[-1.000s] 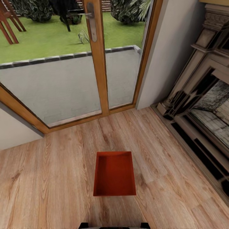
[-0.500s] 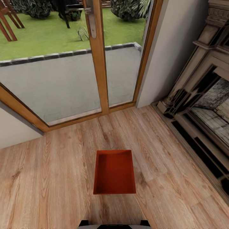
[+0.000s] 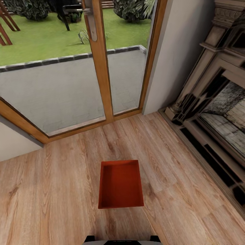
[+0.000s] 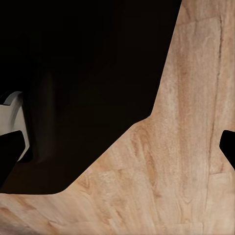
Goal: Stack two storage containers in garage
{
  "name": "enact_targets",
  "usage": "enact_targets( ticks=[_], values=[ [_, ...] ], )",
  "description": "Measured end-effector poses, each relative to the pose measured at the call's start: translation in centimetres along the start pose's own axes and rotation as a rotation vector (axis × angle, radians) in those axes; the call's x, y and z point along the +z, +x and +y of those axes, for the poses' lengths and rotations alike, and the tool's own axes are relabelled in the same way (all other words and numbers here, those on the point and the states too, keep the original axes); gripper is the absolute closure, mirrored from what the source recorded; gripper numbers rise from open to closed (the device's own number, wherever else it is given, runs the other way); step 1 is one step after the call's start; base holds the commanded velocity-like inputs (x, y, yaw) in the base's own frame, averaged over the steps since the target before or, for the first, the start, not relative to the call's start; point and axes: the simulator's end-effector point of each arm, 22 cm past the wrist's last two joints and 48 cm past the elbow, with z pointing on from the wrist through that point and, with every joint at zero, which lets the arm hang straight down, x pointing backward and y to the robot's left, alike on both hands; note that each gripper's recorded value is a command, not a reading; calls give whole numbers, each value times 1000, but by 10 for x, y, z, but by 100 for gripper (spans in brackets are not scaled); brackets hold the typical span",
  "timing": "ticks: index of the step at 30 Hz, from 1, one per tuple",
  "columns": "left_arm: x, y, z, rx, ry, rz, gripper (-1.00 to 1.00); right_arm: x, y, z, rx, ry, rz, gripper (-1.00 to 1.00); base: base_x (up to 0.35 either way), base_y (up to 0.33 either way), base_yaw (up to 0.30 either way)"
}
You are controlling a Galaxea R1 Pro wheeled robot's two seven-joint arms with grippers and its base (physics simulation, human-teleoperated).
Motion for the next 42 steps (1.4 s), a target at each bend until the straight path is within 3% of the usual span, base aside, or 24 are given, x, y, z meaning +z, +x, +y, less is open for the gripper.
enact_targets(
  ticks=[42],
  values=[
    [0, 1, -2, 0, 3, 3, -100, 0, -2, -2, 8, 5, -4, -100, 0, 0, 0]
  ],
)
